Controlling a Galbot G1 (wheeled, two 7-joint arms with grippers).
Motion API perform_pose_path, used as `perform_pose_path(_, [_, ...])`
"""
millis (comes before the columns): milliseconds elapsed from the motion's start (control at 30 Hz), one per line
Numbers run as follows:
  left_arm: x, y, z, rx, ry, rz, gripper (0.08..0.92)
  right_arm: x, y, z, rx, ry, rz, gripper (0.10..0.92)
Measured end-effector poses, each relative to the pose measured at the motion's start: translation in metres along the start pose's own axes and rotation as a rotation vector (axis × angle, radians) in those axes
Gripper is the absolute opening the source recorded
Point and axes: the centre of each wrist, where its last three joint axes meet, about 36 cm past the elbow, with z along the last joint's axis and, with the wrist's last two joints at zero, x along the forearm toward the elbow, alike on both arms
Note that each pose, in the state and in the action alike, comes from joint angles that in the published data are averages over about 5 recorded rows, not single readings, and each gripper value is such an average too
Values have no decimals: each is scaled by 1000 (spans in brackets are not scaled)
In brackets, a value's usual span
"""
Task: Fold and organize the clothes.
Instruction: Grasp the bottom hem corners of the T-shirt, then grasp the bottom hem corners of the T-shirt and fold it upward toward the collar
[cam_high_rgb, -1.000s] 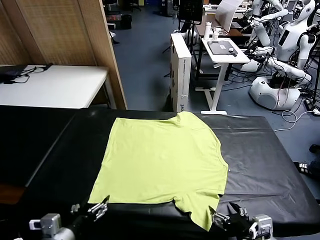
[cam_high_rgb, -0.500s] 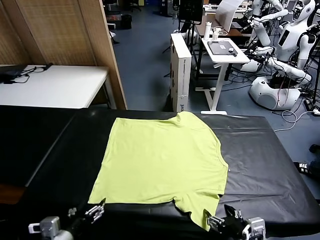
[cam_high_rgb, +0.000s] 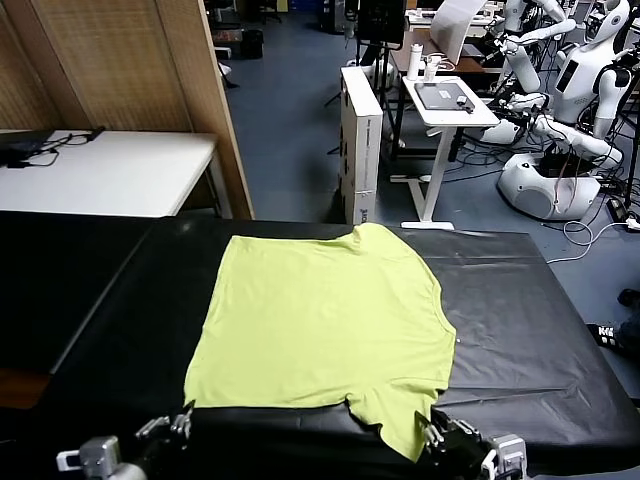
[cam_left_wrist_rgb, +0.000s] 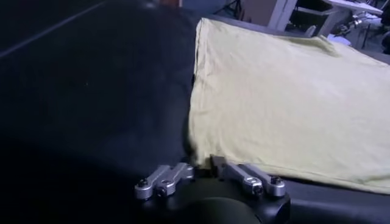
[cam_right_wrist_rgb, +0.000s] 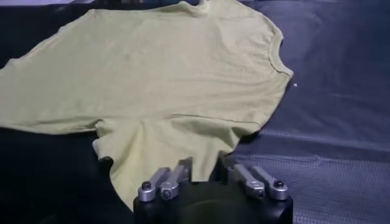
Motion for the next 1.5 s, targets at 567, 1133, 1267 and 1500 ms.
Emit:
perform_pose_path(567, [39,-2,-14,-3,-16,-29,147,22,6,-7,-13,-121,-21,139])
perform_pose_path(1133, [2,-7,-40,141,-216,4,147,-89,-52,-47,21,-363,-26,139])
perform_pose_path(1267, [-12,-5,-45,140,-245,10,147,-116,-58,-66,41,-386,-17,139])
perform_pose_path(1500, [-41,-6,-55,136,-277,35,147,-151,-61,-87,83,-395,-4,139])
